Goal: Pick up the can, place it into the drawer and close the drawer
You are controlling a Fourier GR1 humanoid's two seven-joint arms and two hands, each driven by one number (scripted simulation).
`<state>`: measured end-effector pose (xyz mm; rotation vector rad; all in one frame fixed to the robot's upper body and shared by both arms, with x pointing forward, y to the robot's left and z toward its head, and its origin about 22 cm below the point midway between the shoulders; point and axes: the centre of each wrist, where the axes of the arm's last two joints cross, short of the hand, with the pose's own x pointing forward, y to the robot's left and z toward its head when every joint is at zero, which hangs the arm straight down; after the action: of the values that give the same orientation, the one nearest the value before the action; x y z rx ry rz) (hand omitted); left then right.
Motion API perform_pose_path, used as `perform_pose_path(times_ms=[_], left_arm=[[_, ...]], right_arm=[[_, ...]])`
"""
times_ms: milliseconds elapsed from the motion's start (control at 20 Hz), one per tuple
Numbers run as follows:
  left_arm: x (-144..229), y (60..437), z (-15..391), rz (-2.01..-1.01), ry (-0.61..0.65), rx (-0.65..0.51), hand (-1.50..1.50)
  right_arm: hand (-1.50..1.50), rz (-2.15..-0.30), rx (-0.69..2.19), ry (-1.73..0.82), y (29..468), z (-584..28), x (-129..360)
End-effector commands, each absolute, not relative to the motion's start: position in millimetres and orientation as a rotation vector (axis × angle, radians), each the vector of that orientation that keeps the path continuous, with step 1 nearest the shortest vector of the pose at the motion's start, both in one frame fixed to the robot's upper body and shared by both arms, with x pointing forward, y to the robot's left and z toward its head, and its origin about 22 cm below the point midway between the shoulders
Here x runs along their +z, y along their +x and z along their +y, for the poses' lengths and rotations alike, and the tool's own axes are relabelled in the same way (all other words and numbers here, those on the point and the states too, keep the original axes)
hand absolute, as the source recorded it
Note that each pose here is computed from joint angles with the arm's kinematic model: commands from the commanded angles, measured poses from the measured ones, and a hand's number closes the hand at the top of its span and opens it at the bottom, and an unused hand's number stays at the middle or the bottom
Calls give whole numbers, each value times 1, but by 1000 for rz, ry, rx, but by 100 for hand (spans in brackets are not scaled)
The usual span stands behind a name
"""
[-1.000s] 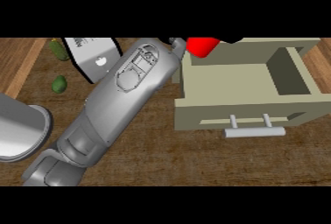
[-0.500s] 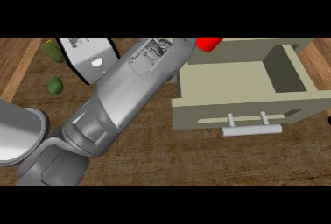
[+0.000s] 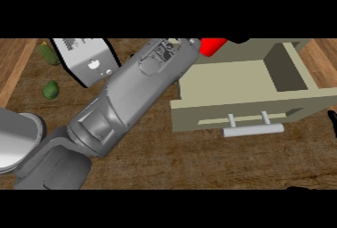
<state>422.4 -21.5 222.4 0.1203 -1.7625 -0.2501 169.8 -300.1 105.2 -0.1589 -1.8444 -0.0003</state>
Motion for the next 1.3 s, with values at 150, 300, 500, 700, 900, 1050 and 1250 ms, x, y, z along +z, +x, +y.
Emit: perform_pose_path(times_ms=[150, 300, 500, 700, 900, 1050, 1250], left_arm=[[201, 432, -11, -1784, 193, -257, 150], [187, 428, -11, -1779, 228, -281, 150], [180, 429, -10, -1775, 251, -295, 150], [181, 428, -13, -1785, 298, -310, 150], [157, 431, 0, -1775, 323, -267, -150], [163, 428, -6, -1764, 338, -237, -150], [145, 430, 5, -1783, 366, -227, -150]], right_arm=[[-150, -1875, 0, -161, 181, -291, 107], [-150, -1844, 10, -155, 183, -304, 91], [-150, -1870, 20, -140, 184, -290, 102], [-150, -1865, 22, -129, 184, -288, 100], [-150, -1877, 32, -121, 183, -291, 108], [-150, -1892, 37, -129, 186, -292, 111], [-150, -1884, 46, -135, 181, -285, 114]])
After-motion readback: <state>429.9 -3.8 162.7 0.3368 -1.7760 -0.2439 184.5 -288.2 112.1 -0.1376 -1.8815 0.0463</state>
